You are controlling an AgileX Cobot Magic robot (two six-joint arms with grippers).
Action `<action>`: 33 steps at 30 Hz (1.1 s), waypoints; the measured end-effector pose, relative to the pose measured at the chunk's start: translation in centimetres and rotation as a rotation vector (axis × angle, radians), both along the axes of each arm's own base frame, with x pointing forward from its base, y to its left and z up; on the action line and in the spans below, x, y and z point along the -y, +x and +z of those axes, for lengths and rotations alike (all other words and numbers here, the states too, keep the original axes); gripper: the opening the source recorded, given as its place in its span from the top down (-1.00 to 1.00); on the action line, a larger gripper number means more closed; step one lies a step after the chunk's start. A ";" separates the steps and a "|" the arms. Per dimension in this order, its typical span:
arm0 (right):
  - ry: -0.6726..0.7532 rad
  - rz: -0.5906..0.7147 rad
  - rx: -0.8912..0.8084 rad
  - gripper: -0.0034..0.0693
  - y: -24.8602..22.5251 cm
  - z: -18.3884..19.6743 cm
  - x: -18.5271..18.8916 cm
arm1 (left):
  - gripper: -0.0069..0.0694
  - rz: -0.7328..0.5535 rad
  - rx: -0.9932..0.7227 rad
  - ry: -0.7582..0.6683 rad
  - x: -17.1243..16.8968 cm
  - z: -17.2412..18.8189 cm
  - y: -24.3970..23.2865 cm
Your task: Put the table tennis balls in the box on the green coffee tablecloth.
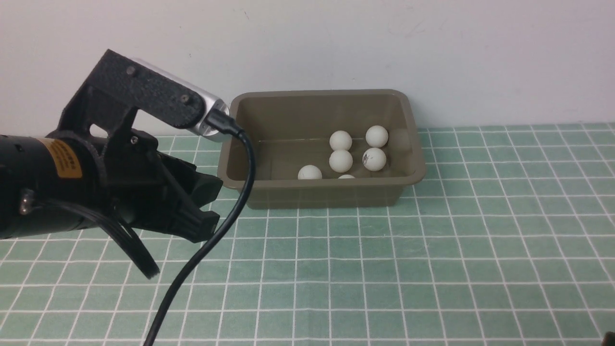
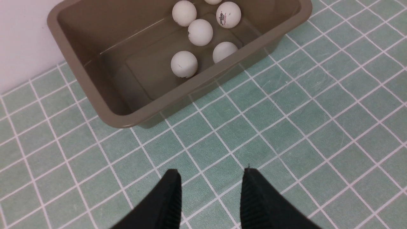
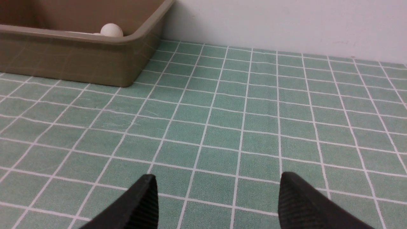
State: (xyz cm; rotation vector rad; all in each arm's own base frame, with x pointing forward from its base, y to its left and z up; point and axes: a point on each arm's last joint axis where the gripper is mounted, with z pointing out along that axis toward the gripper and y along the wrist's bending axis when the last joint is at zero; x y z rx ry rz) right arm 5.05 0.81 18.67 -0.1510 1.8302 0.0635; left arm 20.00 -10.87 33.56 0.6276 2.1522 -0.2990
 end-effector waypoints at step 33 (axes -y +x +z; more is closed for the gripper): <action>0.001 -0.005 0.009 -0.37 0.2 -0.8 0.0 | 0.19 0.014 0.043 -0.069 0.3 0.5 0.3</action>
